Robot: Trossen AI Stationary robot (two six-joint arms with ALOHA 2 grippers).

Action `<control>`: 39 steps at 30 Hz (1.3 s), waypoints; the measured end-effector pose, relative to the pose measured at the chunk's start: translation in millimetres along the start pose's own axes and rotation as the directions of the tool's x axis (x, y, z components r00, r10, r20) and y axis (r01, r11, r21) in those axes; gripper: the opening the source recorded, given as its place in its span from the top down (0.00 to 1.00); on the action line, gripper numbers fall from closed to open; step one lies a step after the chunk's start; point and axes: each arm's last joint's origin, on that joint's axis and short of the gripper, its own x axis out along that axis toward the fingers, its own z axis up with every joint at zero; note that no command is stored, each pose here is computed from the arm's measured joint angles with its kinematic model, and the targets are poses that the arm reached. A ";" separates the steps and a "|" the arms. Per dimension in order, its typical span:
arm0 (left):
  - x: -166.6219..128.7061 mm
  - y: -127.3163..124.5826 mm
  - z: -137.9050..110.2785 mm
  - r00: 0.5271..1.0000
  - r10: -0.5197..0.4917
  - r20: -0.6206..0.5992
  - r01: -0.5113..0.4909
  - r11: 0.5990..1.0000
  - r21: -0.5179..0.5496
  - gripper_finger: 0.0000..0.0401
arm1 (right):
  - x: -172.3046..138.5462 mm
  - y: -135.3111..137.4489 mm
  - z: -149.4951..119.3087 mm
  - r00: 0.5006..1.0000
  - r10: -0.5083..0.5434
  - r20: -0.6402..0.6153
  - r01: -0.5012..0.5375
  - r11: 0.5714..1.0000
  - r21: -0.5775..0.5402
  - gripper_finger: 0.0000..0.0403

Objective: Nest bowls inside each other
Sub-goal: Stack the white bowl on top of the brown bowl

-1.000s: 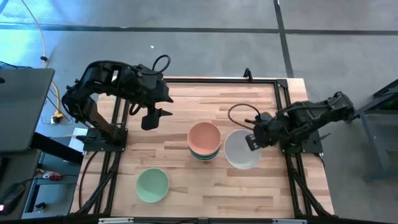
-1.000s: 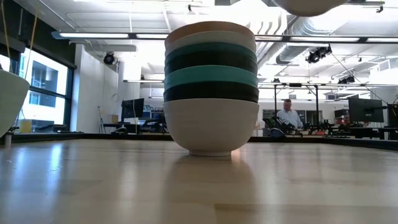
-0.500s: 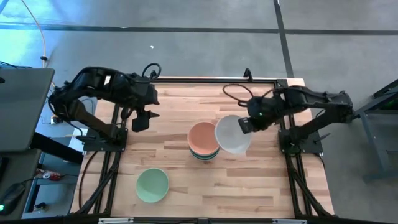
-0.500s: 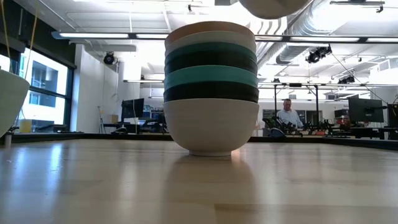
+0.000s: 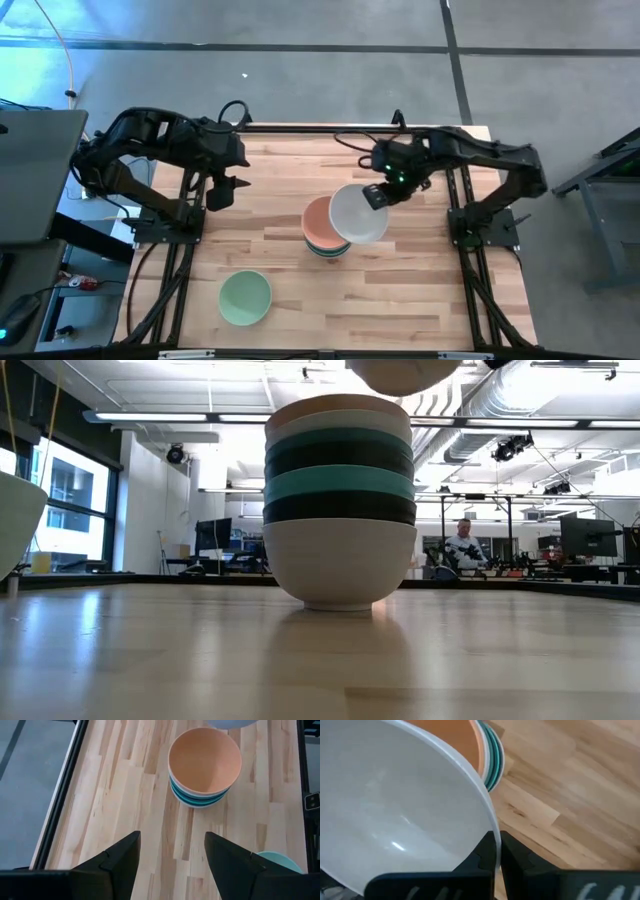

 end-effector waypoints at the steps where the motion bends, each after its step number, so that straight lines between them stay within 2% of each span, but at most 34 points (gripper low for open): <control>1: -0.4 0.1 -0.2 1.000 0.000 0.001 0.000 1.000 0.000 0.47 | -1.7 2.8 3.1 1.000 -0.012 -0.004 0.011 1.000 -0.009 1.00; 5: 0.2 0.0 0.2 1.000 0.000 0.001 0.000 1.000 0.000 0.47 | -10.2 16.1 18.1 0.999 -0.042 0.008 0.042 0.998 -0.048 1.00; 9: 0.0 0.0 0.1 1.000 0.000 0.001 0.000 1.000 0.000 0.47 | -9.4 32.5 36.7 0.999 -0.005 0.037 0.009 0.996 -0.093 1.00; 15: -0.3 0.0 0.0 1.000 -0.001 0.002 0.001 1.000 0.001 0.47 | 17.0 47.6 58.1 1.000 -0.007 -0.026 0.003 0.989 -0.147 1.00; 22: -4.3 0.9 -2.4 1.000 -0.001 0.014 0.001 1.000 0.000 0.47 | 38.1 50.9 66.7 0.997 -0.049 -0.064 0.037 0.984 -0.172 1.00; 28: -6.7 1.4 -3.9 1.000 -0.002 0.021 0.002 1.000 -0.002 0.47 | 45.0 50.7 71.5 0.995 -0.089 -0.035 0.082 0.982 -0.170 1.00; 39: -6.6 1.5 -3.8 1.000 0.001 0.021 -0.001 1.000 -0.002 0.47 | 56.8 51.8 76.8 0.993 -0.108 -0.056 0.096 0.979 -0.178 1.00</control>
